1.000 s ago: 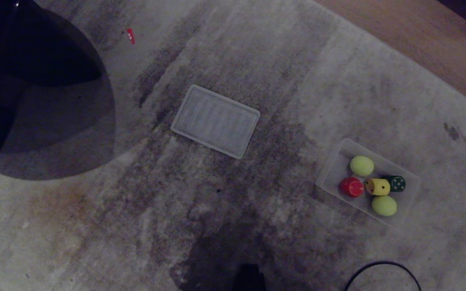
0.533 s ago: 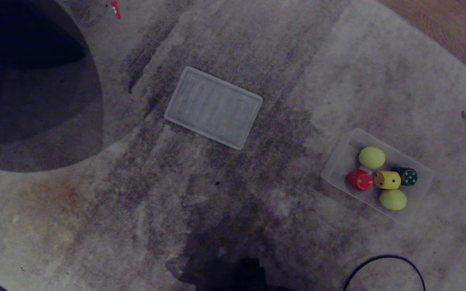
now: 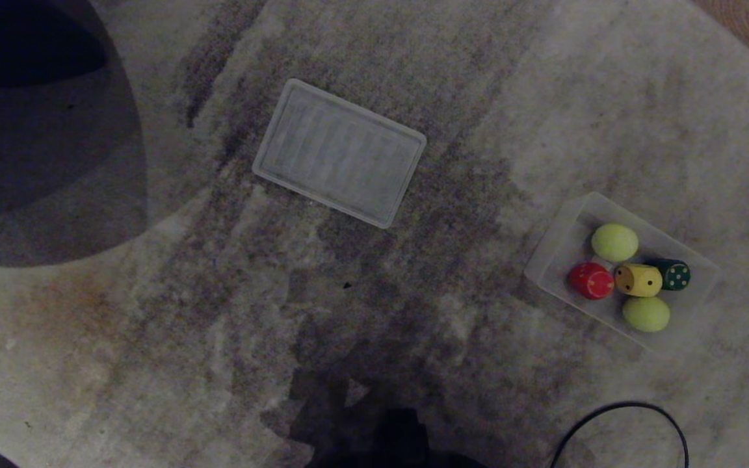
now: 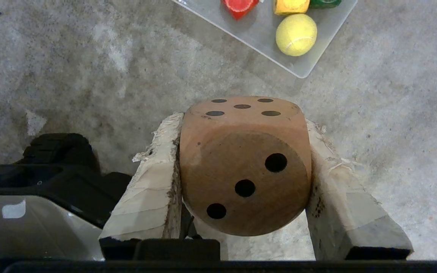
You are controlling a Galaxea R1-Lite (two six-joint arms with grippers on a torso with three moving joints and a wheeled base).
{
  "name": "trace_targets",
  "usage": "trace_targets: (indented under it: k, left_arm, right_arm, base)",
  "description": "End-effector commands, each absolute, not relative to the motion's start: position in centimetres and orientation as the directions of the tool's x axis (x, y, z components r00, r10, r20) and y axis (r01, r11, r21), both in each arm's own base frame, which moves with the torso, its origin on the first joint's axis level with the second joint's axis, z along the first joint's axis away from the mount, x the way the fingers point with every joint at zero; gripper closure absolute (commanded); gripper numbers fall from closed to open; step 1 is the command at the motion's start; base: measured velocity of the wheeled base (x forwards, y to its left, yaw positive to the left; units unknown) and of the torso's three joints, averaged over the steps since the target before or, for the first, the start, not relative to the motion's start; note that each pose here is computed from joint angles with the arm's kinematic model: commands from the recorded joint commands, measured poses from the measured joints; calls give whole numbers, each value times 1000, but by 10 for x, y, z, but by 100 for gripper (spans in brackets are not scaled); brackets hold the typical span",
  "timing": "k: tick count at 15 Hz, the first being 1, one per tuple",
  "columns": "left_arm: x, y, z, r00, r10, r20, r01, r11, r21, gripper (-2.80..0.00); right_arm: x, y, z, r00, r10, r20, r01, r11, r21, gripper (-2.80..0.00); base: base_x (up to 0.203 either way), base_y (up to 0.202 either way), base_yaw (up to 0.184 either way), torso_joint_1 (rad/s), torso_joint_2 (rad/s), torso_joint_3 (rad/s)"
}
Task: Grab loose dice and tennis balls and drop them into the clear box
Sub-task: Put the toys in the box
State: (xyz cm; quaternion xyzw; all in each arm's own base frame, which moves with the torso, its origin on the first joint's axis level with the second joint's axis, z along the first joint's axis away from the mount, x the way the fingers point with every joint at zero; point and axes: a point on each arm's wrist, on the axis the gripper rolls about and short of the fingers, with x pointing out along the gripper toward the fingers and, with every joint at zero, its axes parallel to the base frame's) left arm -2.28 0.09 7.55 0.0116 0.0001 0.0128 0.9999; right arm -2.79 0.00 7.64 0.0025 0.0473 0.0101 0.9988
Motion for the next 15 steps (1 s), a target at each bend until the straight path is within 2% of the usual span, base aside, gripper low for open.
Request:
trace_targets:
  k: [1,7,10,15]
  left_arm:
    - [-23,1,75,1000,26,-3,-26,999,23,0]
    - [-23,1,75,1000,26,-3,-26,999,23,0]
    - [-23,1,75,1000,26,-3,-26,999,23,0]
    - [-23,1,75,1000,26,-3,-26,999,23,0]
  right_arm:
    - [-28,0,76,995,23,-95,-23,1000,6,0]
    - [-28,0,76,995,21,-95,-20,1000,4,0]
    - [-25,0,79,990,15,-139,-11,1000,26,0]
    - [-13,-1,135,985,-41,-168,56,995,84,0]
  base:
    - [0,0,0,2,2,-36]
    - [0,0,0,0,0,0]
    - [0,0,0,0,0,0]
    - [0,0,0,0,0,0]
